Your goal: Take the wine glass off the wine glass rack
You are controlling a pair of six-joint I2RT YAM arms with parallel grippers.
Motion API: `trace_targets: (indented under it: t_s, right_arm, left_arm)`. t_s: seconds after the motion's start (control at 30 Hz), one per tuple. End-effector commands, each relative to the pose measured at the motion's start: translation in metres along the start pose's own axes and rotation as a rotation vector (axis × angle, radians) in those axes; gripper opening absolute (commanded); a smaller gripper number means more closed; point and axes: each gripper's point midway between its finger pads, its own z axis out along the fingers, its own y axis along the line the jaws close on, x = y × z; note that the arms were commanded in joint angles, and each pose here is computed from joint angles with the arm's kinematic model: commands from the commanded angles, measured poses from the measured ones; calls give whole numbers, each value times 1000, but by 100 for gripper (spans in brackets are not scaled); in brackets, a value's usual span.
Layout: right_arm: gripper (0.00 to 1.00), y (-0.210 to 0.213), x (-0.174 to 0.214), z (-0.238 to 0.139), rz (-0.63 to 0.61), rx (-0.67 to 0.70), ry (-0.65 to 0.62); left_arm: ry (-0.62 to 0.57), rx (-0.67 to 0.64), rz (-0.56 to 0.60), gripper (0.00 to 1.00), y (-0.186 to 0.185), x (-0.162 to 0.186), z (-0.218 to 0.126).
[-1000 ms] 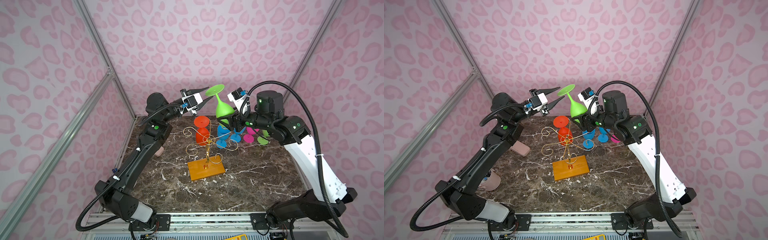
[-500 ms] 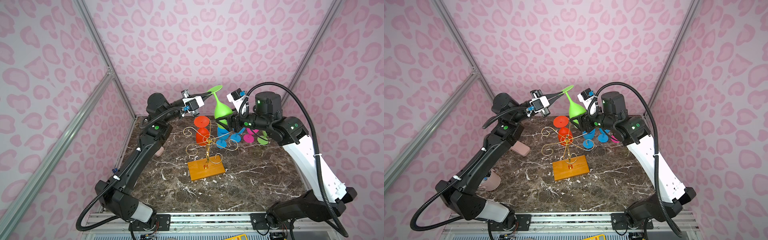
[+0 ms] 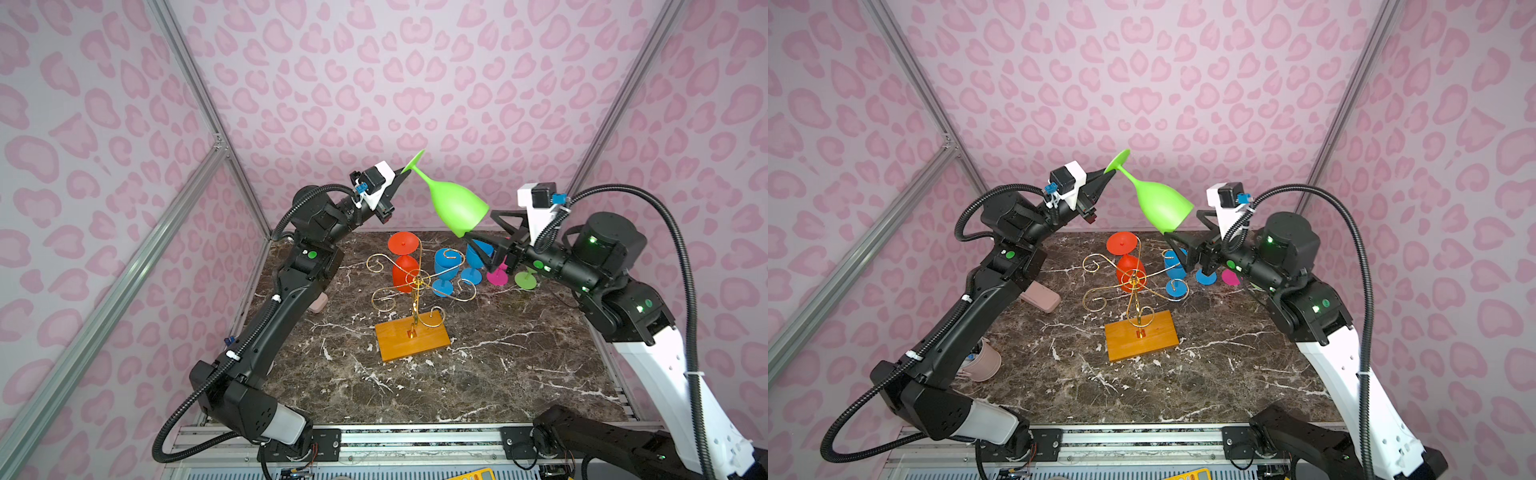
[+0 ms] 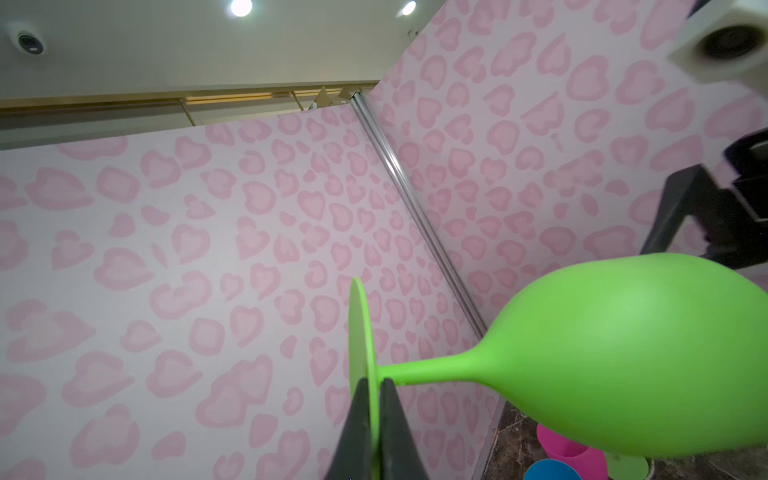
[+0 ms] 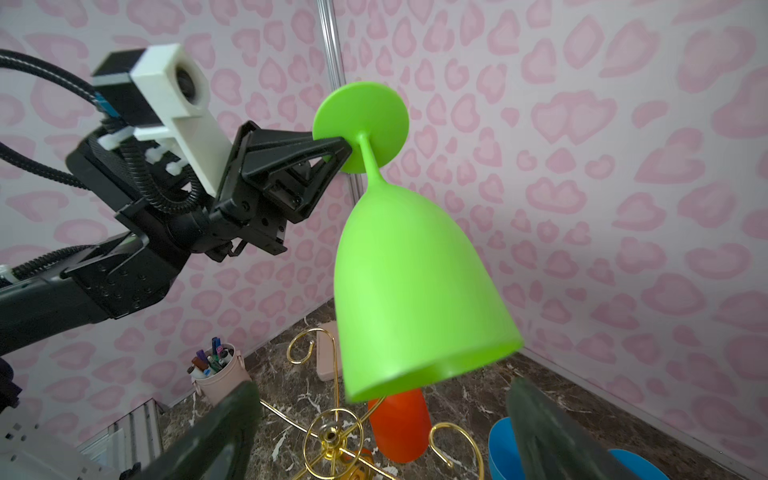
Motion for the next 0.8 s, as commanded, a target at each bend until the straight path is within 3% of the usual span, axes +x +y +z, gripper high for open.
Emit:
trace_targets:
  t_s: [0.0,0.13,0.33,0.77]
  right_arm:
    - [87,-1,-26,-19,-28,16,-159]
    - [76,-6,-24,-28,-7,35,-190]
    - [61,-11,-21,-9,15,14,-181]
    - [49,-24,-23,36,24,-22,-181]
  left_arm:
    - [-53,-107,-145,3,26,-11,-4]
    - [-70,-104,-219,3,28,-9,-8]
    - [-67,-86,-244,3,23,-6,-12]
    - [-71,-13,-276,3,8,-6,-16]
